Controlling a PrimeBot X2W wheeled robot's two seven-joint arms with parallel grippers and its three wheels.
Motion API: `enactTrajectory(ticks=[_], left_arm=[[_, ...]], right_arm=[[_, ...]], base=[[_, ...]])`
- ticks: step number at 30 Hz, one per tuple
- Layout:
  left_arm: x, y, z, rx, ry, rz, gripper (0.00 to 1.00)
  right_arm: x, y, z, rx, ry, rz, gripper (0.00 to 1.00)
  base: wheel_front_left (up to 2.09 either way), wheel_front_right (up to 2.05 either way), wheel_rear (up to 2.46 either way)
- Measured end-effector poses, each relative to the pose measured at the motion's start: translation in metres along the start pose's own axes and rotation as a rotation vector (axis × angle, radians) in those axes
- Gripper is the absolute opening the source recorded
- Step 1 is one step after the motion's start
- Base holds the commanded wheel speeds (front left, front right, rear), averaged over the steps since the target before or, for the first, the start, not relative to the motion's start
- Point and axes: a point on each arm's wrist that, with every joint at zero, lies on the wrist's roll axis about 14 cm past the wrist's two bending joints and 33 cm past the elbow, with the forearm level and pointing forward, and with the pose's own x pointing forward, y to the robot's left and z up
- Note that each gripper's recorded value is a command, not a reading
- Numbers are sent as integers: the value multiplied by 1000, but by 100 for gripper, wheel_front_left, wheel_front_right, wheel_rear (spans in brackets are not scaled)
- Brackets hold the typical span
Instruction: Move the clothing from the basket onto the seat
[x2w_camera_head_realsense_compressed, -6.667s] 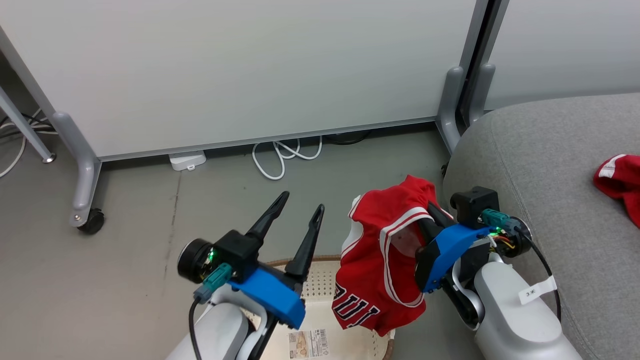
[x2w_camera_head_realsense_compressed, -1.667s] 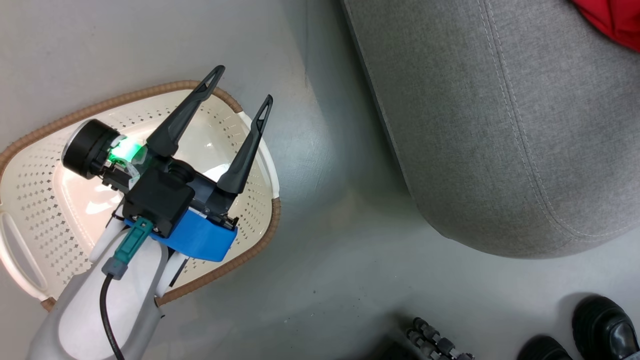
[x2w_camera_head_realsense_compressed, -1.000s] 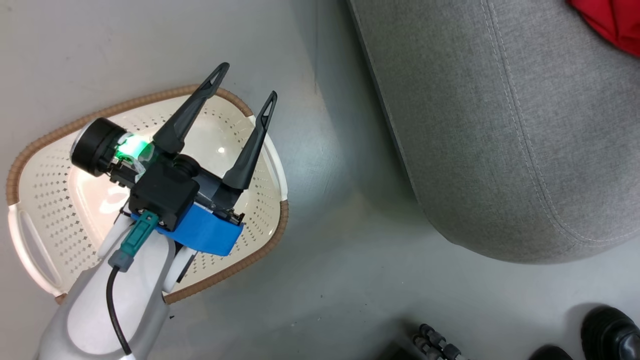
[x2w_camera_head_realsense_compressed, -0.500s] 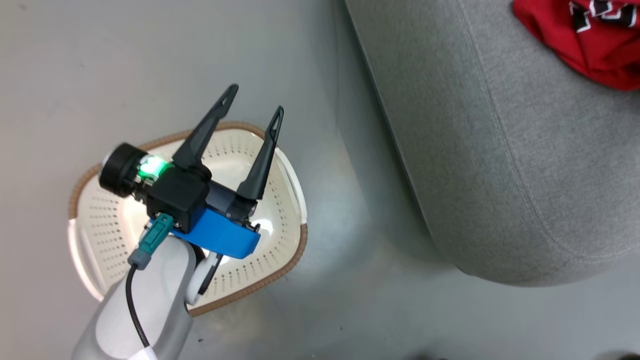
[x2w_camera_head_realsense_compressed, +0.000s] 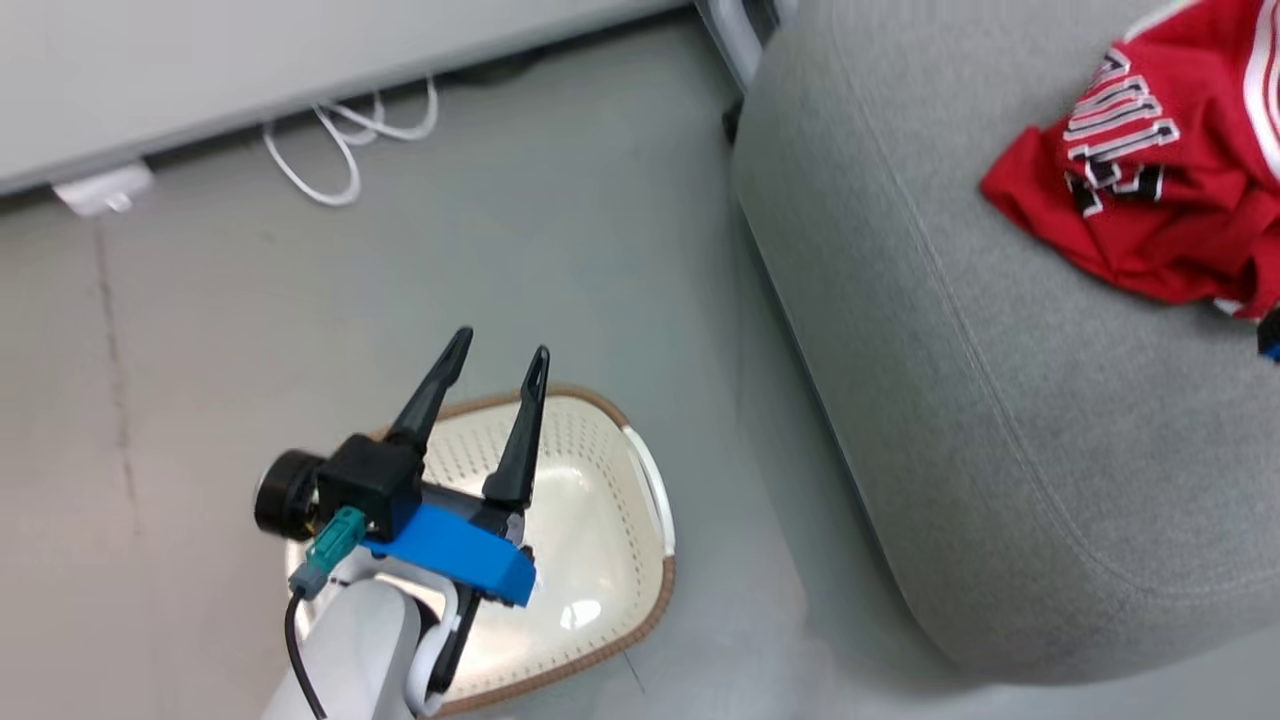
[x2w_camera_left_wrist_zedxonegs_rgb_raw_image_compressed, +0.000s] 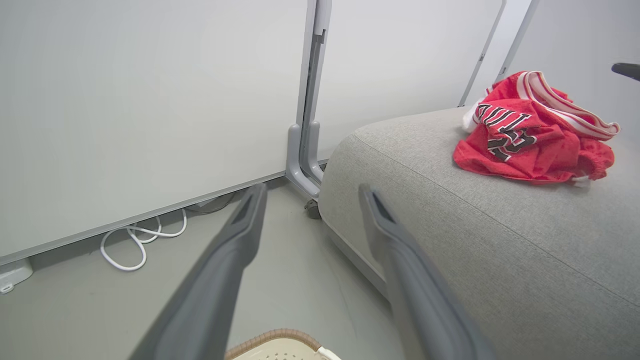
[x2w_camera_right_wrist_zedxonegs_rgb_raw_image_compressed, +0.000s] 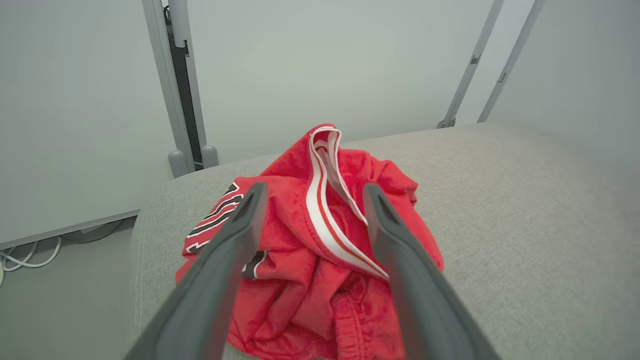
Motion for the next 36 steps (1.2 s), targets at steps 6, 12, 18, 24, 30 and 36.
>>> enactTrajectory(ticks=[6,12,18,24,30,36], left_arm=[[-32,8,23,16,-39,85,100],[-64,21,38,29,-75,172,100],[-92,34,42,29,-87,249,100],[-116,50,47,22,-106,327,100],[-139,66,51,9,-128,408,100],[-160,80,51,6,-140,481,100]], right_arm=[[-32,23,14,20,-43,63,100],[-64,67,22,28,-74,164,100],[-92,111,19,19,-75,282,100],[-113,143,20,34,-89,367,100],[-132,165,17,56,-89,427,100],[-149,189,13,80,-86,496,100]], base=[[0,0,0],[0,0,0],[0,0,0],[0,0,0],[0,0,0],[0,0,0]])
